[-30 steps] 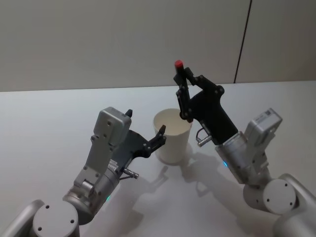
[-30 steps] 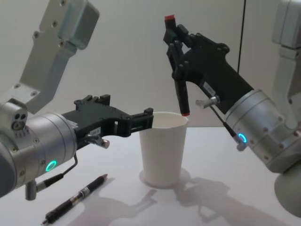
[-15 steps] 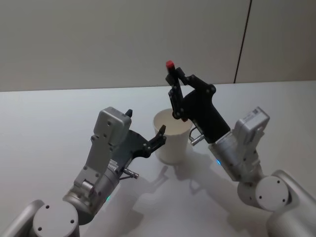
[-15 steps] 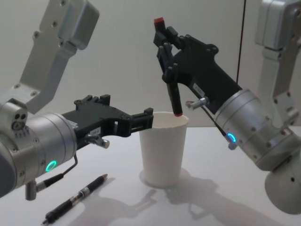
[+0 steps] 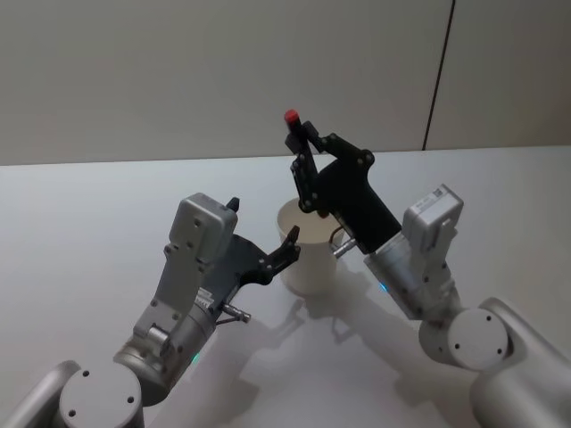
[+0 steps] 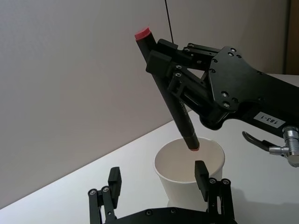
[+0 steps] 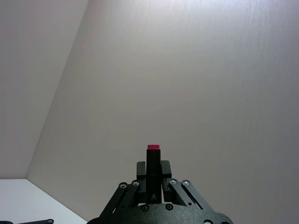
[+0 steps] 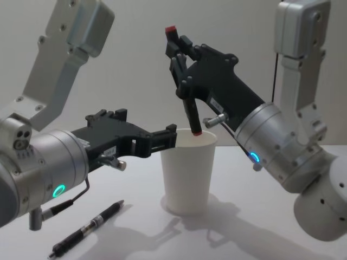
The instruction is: Place the pen into the pen holder.
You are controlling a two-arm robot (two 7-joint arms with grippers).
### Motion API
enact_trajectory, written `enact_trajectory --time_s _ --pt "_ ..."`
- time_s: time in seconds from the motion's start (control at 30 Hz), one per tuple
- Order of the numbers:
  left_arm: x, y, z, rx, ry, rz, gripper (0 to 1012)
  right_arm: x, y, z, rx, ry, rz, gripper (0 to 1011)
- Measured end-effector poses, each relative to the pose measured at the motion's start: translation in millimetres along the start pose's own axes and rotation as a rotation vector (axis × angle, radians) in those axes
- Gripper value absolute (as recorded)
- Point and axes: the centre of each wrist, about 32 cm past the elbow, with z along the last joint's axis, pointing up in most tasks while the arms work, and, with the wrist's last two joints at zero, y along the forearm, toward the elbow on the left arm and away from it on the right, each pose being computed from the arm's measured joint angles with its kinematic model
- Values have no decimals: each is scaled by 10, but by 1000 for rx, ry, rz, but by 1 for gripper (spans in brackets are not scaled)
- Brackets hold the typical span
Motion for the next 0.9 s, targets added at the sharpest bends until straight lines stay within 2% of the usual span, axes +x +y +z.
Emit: enact_trajectory --time_s 0.1,0.13,0.2,0.23,0.27,0.37,0.47,0.57,0.7,0.73,0.9 --pt "0 0 0 0 0 0 1000 2 16 -12 -6 1 2 195" --pt "0 0 0 0 0 0 1000 2 19 -15 -7 2 2 250" --pt "0 0 0 0 0 0 1000 3 28 -24 -12 4 3 278" --pt "0 0 0 0 0 0 1000 3 32 -29 -14 5 4 342" --pt "0 0 0 0 0 0 1000 4 34 -31 -15 5 3 342" --pt "0 0 0 0 0 0 1000 7 41 -40 -20 7 3 465" --pt "0 0 0 0 0 0 1000 8 45 -44 -24 8 3 527" --pt "0 0 0 0 0 0 999 12 45 -45 -27 7 3 668" --pt "0 0 0 0 0 0 1000 17 42 -43 -32 7 3 747" --pt "0 0 0 0 0 0 1000 18 35 -40 -34 7 2 804" --pt "0 0 0 0 0 0 1000 25 15 -16 -37 5 -4 927"
